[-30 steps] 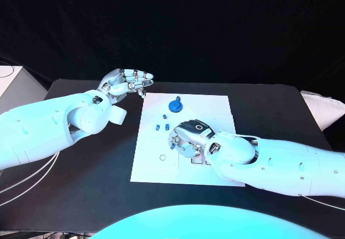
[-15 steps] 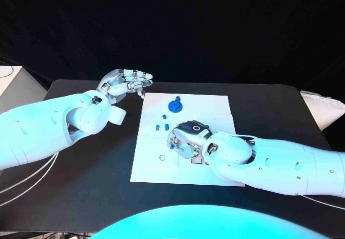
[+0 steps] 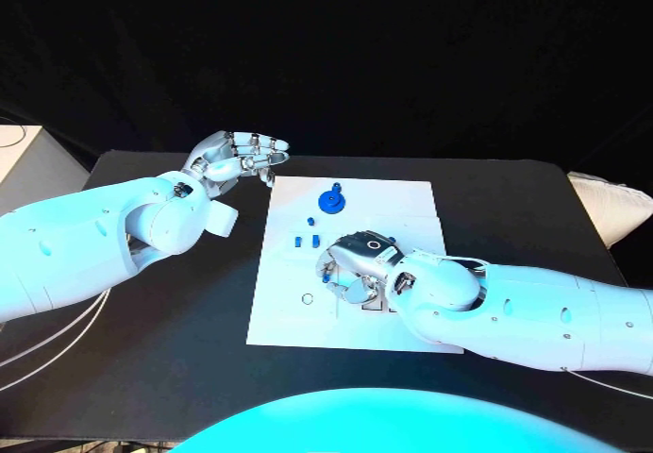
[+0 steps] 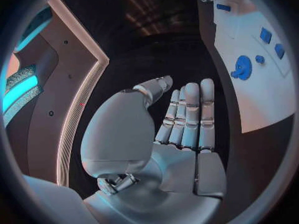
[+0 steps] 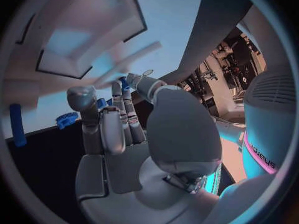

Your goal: Assemble the parts on the task board

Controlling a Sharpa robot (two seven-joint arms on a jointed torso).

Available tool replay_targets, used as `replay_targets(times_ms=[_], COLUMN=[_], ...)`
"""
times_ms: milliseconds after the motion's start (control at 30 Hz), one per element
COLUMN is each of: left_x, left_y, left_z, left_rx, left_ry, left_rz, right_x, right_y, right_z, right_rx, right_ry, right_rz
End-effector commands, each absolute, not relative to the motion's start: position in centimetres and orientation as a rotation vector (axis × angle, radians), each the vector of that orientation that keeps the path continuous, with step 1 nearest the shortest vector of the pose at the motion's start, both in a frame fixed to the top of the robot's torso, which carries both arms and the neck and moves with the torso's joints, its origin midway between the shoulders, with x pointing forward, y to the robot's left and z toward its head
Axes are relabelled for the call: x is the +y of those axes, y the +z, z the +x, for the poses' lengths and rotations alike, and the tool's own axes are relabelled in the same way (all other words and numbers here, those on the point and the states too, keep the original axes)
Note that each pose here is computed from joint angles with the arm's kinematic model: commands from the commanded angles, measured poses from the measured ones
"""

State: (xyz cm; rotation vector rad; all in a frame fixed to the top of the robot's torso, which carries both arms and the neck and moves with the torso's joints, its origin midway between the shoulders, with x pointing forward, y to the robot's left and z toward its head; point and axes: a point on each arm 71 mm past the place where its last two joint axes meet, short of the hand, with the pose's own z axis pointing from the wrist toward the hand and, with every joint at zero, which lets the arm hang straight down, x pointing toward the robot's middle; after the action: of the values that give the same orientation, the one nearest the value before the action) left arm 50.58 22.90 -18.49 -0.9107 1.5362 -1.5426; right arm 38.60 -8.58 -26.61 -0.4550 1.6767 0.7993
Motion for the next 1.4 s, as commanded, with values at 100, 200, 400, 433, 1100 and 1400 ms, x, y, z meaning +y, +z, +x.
replay_targets(times_ms=[100, 200, 400, 433, 1100, 1400], left_x=[22.7, 22.6, 22.7, 22.7, 22.6, 22.6], left_y=[-18.4, -18.4, -18.4, -18.4, -18.5, -18.7], left_z=[50.5, 50.5, 50.5, 50.5, 50.6, 50.5], left_rx=[1.553, 1.552, 1.551, 1.551, 1.553, 1.558], left_ry=[-1.57, -1.575, -1.577, -1.577, -1.587, -1.589], left_rz=[-0.899, -0.897, -0.898, -0.898, -0.895, -0.897], right_x=[-8.8, -9.0, -9.5, -9.7, -18.7, -20.5], right_y=[-26.5, -26.4, -25.9, -25.8, -22.1, -22.5], right_z=[38.6, 38.6, 38.6, 38.6, 41.7, 42.7], right_rx=[1.655, 1.643, 1.601, 1.597, 1.703, 1.74], right_ry=[0.821, 0.824, 0.841, 0.845, 0.73, 0.618], right_rz=[-0.431, -0.415, -0.358, -0.348, -0.275, -0.305])
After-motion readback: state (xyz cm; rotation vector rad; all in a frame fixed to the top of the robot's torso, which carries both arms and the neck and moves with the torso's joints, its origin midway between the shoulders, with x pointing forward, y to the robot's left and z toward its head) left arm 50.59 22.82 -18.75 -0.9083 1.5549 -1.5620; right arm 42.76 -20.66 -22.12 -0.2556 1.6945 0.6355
